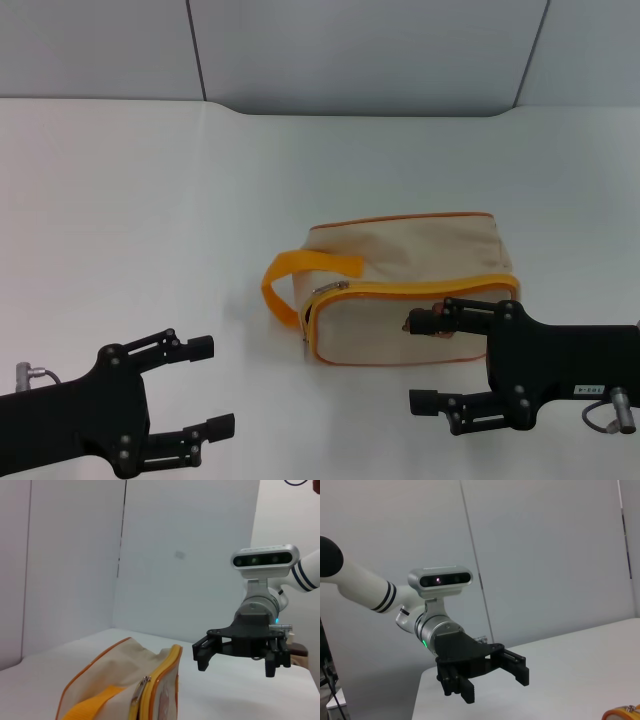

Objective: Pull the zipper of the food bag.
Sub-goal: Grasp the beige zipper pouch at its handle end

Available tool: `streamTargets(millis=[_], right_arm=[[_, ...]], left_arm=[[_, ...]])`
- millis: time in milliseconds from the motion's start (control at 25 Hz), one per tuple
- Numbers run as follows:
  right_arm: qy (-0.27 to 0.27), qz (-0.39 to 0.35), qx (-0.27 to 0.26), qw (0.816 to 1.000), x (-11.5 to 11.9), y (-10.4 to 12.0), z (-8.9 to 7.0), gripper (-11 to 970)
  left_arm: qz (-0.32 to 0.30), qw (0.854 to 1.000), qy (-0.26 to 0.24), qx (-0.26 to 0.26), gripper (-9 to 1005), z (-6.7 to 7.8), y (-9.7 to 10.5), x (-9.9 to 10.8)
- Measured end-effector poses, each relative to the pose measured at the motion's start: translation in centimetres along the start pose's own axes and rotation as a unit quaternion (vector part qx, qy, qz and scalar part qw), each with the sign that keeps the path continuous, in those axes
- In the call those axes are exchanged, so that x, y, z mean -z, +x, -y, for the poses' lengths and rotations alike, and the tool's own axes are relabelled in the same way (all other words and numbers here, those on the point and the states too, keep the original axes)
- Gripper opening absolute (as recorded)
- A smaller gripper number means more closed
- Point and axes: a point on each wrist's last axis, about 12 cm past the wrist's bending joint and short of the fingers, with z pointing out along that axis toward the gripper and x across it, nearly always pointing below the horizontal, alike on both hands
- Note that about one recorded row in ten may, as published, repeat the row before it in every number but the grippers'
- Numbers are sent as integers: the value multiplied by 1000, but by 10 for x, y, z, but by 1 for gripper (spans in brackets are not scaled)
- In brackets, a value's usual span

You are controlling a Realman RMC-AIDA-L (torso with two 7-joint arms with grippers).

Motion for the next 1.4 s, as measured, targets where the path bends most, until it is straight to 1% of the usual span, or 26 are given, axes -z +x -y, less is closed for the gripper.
streamTargets(millis=[400, 440, 480, 520, 640, 720, 760, 800, 840, 880, 960, 1040, 1080, 1120, 1200, 1280, 1320, 1400], right_arm=[[-2, 14, 2, 1000, 1, -2, -1, 840], [-2, 32, 4, 999, 5, -5, -5, 840], [-2, 32, 4, 999, 5, -5, -5, 840], [0, 44, 6, 999, 8, -6, -6, 840], [36, 95, 20, 995, 26, -11, -11, 840], [60, 114, 29, 991, 35, -12, -13, 841], [70, 118, 32, 990, 39, -12, -15, 841], [76, 120, 34, 989, 42, -11, -15, 841], [85, 123, 35, 988, 45, -10, -17, 841], [85, 123, 35, 988, 45, -10, -17, 841], [86, 123, 34, 988, 46, -9, -17, 840], [85, 120, 32, 989, 46, -9, -18, 840], [85, 118, 32, 989, 45, -9, -17, 840], [84, 116, 33, 989, 45, -9, -17, 840], [79, 113, 33, 990, 43, -9, -16, 841], [74, 109, 33, 991, 41, -9, -16, 841], [72, 108, 33, 991, 40, -9, -16, 841], [70, 105, 32, 991, 40, -9, -16, 841]], left_arm=[[2, 1000, -6, -10, 800, -1, -1, 0], [6, 1000, -16, -20, 797, -1, 0, -1], [6, 1000, -16, -20, 794, -1, 0, -1], [15, 999, -30, -31, 791, -1, 3, -2], [33, 995, -78, -54, 782, -1, 15, -12], [33, 995, -78, -54, 776, -1, 15, -12], [32, 993, -101, -60, 773, -1, 24, -24], [32, 993, -101, -60, 770, -1, 24, -24], [31, 992, -105, -65, 767, -1, 28, -34], [31, 992, -105, -65, 764, -1, 28, -34], [11, 991, -107, -77, 759, 3, 40, -68], [0, 992, -110, -68, 753, 2, 43, -82], [0, 992, -110, -68, 750, 2, 43, -82], [-6, 991, -115, -64, 747, 0, 44, -92], [-8, 991, -121, -63, 741, -1, 43, -101], [-7, 990, -124, -63, 735, -1, 43, -104], [-1, 989, -136, -65, 732, -2, 41, -110], [4, 987, -145, -64, 726, -3, 39, -113]])
